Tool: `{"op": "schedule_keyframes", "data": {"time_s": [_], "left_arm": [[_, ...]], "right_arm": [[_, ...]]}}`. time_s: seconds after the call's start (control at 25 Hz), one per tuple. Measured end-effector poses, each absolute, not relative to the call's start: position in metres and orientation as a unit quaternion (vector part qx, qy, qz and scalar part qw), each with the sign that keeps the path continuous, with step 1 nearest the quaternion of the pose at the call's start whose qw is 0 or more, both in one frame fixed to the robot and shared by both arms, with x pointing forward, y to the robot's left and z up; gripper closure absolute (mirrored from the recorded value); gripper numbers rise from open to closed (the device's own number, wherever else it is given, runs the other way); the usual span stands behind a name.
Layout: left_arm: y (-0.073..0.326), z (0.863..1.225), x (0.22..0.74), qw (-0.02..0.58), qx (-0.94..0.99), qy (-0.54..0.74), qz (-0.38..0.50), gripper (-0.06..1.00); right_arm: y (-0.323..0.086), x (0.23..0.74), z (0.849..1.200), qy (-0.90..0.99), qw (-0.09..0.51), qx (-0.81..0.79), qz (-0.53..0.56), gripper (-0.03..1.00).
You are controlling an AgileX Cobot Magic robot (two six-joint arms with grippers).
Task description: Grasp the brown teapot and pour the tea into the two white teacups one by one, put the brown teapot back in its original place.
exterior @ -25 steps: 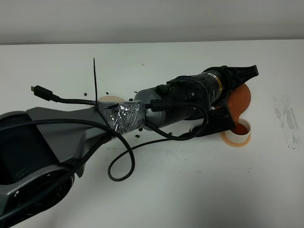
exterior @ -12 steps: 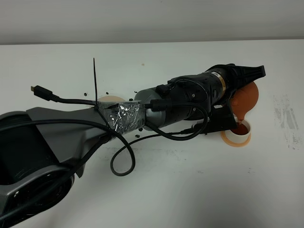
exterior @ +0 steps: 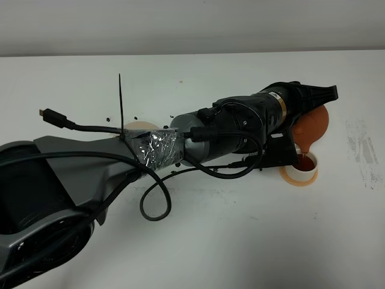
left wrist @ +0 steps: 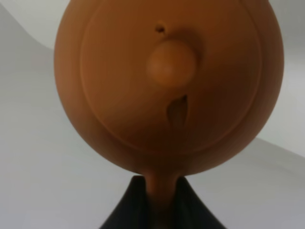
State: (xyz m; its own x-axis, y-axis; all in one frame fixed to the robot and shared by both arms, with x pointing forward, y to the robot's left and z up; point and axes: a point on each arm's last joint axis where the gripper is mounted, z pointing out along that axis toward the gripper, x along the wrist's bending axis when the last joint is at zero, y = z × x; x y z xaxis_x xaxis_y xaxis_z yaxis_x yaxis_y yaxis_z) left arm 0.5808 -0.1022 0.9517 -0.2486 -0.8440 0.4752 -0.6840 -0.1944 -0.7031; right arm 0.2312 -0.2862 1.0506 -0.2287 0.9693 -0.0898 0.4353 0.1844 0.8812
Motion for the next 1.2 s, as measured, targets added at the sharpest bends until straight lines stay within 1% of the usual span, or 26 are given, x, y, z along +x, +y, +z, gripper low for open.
{"op": "schedule_keyframes", "data": {"time_s": [1.2], "left_arm": [[-0.1041, 0.9532, 0.5805, 0.088, -0.588, 0.641, -0.486, 0.82]], "right_arm": [[-0.2862, 0.2312, 1.0506, 0.685, 0.351, 0.513, 0.381, 0.75]]}}
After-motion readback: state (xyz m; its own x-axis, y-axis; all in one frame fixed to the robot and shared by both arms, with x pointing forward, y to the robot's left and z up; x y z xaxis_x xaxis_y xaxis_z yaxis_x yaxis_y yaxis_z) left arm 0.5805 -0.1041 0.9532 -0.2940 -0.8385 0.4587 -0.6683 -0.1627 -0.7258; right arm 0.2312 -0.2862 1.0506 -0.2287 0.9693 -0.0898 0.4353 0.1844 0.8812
